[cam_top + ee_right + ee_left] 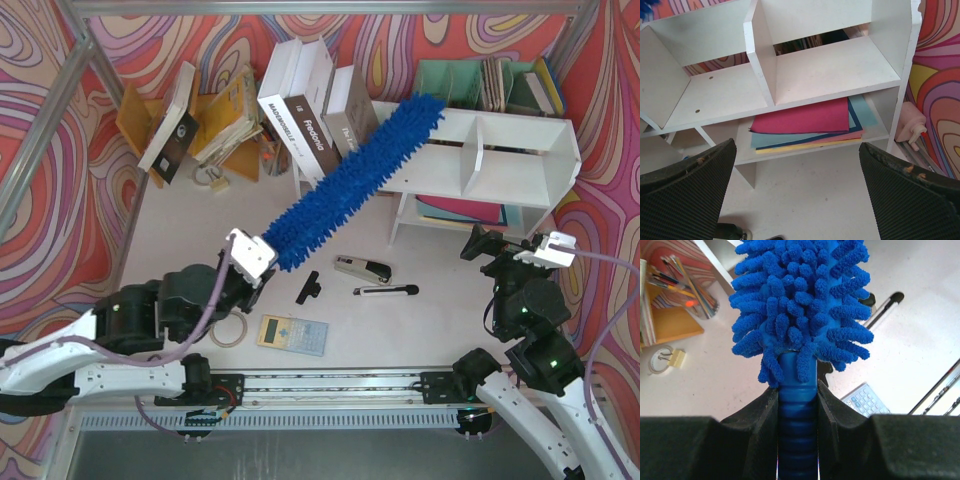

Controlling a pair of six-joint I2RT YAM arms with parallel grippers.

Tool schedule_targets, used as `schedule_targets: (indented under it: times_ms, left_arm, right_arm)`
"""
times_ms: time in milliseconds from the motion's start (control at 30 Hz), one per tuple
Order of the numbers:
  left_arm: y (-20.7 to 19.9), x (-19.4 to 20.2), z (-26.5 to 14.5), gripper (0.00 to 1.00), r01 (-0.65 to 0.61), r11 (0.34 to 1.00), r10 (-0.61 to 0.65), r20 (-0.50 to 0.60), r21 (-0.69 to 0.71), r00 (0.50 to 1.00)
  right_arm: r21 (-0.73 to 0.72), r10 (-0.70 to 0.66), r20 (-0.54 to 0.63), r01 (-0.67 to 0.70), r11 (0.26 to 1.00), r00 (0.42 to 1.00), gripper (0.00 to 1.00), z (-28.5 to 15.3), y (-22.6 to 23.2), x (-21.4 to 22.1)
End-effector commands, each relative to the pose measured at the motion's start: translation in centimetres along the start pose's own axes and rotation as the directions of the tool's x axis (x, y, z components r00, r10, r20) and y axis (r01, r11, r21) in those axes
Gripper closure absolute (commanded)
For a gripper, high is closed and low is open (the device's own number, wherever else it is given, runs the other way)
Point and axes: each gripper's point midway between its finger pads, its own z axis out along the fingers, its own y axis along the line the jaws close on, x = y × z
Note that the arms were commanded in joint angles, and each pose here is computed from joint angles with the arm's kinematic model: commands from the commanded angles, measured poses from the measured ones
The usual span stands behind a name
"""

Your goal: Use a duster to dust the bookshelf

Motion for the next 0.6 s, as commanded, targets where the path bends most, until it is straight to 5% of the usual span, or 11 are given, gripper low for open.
schedule_targets:
  times_ms: [0,567]
  left_arm:
    - [-1.6,0.0,1.5,1.0,0.07,0.997,-0.07,0.025,0.024,0.997]
    - [1.0,-3.2,-0.5,1.0,0.071,0.997,-0.069,0.111,-0.019,0.991]
  right_arm:
    - [-0.001,-0.016,0.0,0.016,1.0,1.0,0.01,0.1,0.1,0.1]
    - [-0.003,-0.001,0.009,0.001,1.0,1.0,0.01,-0.2,-0.2,-0.2]
